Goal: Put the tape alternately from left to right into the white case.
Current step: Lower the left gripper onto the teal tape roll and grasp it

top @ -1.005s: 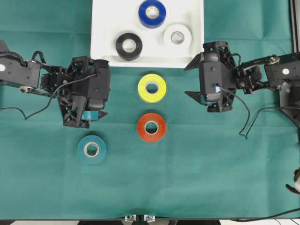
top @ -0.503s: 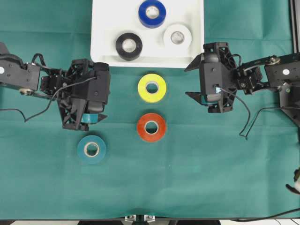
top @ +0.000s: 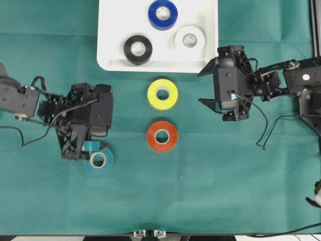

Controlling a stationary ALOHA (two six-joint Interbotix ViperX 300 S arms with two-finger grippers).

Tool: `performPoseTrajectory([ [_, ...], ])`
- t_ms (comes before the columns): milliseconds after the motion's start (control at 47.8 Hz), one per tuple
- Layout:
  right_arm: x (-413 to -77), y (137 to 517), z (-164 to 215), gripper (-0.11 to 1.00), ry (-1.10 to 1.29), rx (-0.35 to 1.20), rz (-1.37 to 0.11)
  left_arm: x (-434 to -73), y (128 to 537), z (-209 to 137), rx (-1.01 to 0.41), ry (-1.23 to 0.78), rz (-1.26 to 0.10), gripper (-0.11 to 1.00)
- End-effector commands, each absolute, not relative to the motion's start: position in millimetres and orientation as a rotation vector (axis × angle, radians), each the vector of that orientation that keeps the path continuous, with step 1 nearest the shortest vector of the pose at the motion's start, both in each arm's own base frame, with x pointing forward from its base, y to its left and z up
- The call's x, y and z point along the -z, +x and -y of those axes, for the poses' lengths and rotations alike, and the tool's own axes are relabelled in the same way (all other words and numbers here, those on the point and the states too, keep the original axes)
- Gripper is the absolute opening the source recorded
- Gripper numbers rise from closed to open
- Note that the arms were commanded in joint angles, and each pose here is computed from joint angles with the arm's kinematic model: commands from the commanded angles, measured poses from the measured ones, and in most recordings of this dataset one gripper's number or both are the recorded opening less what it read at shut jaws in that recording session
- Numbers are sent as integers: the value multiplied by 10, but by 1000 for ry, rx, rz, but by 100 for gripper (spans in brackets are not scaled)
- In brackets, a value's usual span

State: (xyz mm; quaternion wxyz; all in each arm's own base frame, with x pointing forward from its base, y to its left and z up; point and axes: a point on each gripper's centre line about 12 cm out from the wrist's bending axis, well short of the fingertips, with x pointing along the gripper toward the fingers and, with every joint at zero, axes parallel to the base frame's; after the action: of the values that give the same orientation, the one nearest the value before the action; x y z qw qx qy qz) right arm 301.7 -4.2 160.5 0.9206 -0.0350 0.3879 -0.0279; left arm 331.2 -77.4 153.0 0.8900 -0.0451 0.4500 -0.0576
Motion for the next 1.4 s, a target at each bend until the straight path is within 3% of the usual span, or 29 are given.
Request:
performPoseTrajectory([
  [0, -1698, 3043, 24, 81, -68, 48, -760, -1527, 3262, 874, 134, -106, -945, 34],
  [482, -1720, 3061, 21, 81, -67, 46, -751, -1419, 3135, 1014, 108, -186, -1016, 34],
  [1382, -1711, 3063, 15, 81, -66, 45, -753, -1035, 3273, 1058, 77, -173, -1117, 34],
])
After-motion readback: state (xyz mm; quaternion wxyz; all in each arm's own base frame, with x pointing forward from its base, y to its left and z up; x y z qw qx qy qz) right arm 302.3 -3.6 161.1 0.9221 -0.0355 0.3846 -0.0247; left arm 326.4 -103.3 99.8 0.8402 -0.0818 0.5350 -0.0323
